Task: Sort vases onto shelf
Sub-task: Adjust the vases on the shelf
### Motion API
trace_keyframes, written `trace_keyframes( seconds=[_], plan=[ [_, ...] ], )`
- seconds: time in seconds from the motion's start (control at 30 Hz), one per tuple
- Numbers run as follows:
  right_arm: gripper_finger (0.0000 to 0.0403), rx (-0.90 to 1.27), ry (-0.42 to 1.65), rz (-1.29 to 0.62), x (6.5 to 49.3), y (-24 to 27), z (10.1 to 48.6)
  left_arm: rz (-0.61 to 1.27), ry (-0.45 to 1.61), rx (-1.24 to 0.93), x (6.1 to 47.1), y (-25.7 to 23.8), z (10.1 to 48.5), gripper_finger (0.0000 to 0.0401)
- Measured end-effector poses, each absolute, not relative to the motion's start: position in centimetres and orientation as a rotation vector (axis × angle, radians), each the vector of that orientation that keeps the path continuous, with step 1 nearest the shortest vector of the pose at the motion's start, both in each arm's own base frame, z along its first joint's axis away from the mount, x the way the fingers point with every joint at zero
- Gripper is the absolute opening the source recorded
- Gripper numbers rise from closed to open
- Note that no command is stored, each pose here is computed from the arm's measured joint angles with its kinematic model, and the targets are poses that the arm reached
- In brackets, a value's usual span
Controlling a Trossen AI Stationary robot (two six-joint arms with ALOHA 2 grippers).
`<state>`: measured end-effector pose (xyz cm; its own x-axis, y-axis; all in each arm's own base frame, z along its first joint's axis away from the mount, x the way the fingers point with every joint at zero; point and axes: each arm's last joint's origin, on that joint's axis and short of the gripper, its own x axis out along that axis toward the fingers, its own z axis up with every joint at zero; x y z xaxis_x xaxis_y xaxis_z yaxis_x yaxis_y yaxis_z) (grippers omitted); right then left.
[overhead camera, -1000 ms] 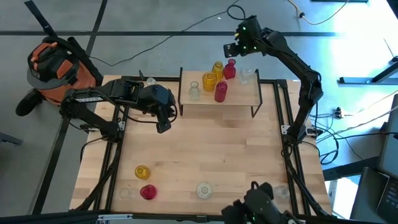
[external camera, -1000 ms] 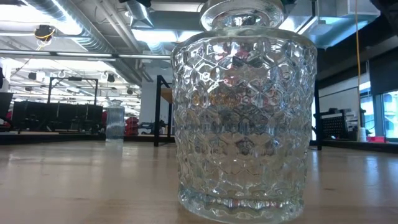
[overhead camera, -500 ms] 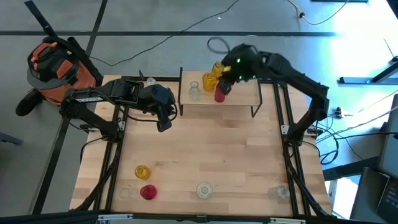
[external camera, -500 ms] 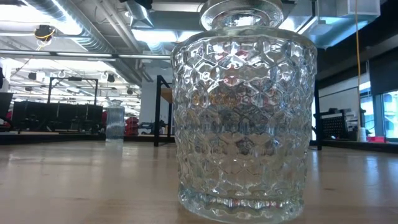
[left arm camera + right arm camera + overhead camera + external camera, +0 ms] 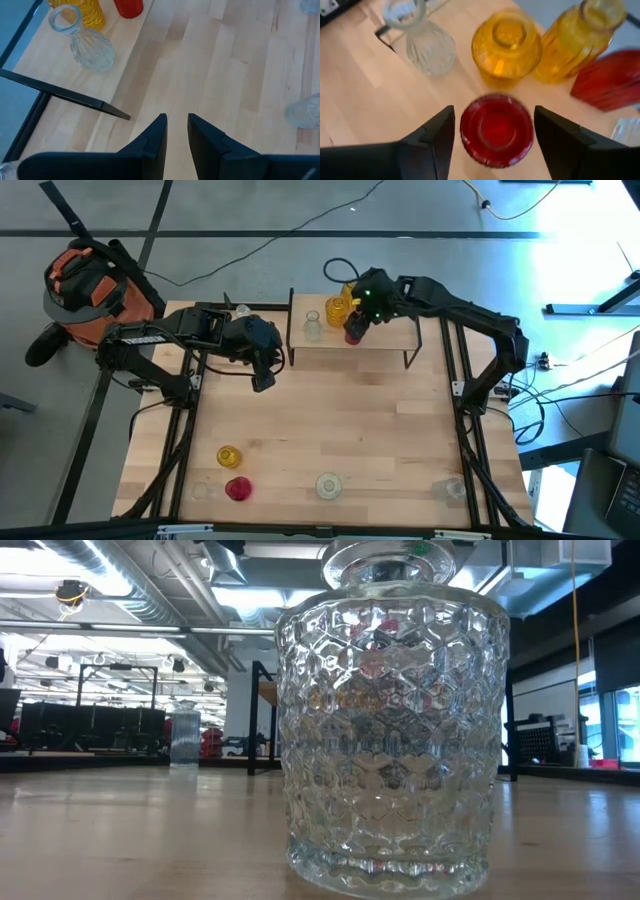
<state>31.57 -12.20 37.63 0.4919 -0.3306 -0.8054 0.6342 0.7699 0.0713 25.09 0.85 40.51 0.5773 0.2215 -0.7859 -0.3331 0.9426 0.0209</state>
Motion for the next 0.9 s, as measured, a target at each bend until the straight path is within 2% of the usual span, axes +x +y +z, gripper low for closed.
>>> trace_keyframes(
  seconds=[0.3, 0.43, 0.9],
  plan=[
    [0.0146, 0.425, 0.877, -0.61, 31.5, -12.3, 36.9, 0.324, 0.904, -0.135, 25.1, 0.8, 40.5, 0.0069],
    [0.0125, 0.409, 0.887, -0.642, 31.3, -12.2, 36.9, 0.324, 0.904, -0.135, 25.1, 0.8, 40.5, 0.0069],
    [0.0126, 0.454, 0.897, -0.834, 30.3, -13.3, 36.6, 0.324, 0.904, -0.135, 25.1, 0.8, 40.5, 0.0069]
  ],
)
